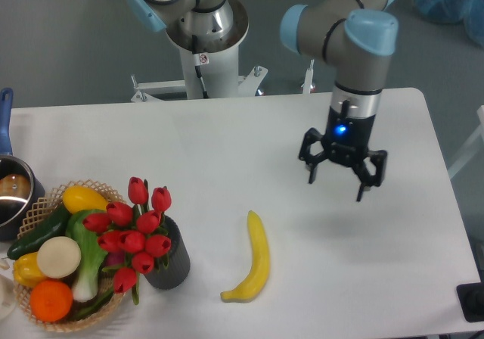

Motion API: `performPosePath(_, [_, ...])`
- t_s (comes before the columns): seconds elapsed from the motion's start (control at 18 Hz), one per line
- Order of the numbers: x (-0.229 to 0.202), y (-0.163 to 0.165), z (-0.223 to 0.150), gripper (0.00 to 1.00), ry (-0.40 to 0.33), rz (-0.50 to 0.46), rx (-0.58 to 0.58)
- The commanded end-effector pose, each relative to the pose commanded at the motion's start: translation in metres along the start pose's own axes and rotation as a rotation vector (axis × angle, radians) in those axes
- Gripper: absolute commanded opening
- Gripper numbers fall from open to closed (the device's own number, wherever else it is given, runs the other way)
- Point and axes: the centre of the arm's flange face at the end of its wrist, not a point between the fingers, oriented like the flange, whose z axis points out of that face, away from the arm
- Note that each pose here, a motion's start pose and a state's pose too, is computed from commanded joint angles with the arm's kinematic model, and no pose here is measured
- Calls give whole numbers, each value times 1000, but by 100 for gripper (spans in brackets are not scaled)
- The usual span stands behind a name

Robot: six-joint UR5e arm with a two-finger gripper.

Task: Insert the flowers into the vase

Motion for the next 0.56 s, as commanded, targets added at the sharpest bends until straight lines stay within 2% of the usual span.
performPosePath(0.22, [-15,30,-1,100,-21,3,-63])
performPosePath(0.44, [-11,40,9,100,-1,40,-89])
performPosePath(0.56, [-8,42,10,100,-15,54,-168])
